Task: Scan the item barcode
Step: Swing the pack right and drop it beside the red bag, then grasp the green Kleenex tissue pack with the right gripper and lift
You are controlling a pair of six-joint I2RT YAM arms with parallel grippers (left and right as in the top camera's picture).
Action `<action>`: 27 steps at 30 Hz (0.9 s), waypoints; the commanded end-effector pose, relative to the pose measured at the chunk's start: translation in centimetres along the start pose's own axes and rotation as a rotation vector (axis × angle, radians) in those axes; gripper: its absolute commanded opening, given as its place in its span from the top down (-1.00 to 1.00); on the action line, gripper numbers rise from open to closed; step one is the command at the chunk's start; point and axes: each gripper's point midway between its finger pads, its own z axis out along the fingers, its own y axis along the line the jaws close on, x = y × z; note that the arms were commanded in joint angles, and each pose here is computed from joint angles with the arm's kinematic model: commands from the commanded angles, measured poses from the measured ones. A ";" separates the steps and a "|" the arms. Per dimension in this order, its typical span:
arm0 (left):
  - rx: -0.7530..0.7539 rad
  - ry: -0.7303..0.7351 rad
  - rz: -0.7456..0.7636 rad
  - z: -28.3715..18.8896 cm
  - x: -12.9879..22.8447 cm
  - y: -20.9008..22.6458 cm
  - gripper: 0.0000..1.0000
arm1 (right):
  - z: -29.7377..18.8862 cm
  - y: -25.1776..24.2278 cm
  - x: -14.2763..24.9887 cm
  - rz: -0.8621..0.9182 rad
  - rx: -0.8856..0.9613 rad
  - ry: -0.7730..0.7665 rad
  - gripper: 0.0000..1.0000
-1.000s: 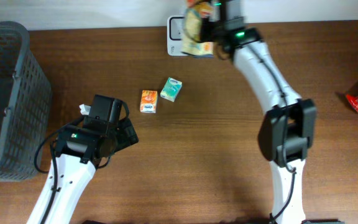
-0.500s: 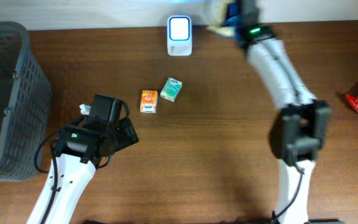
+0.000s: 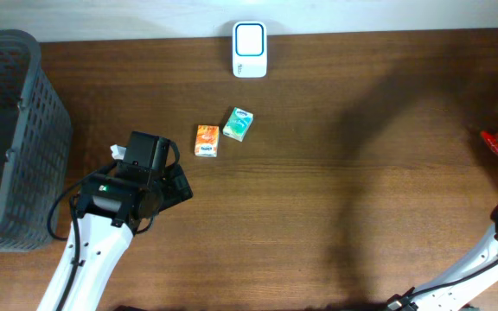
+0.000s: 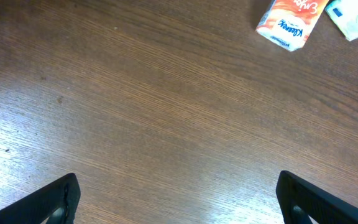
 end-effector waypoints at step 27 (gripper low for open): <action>-0.004 -0.013 -0.016 -0.2 -0.3 0.1 -0.98 | -26.3 35.0 37.8 -0.809 -1.113 0.470 -0.43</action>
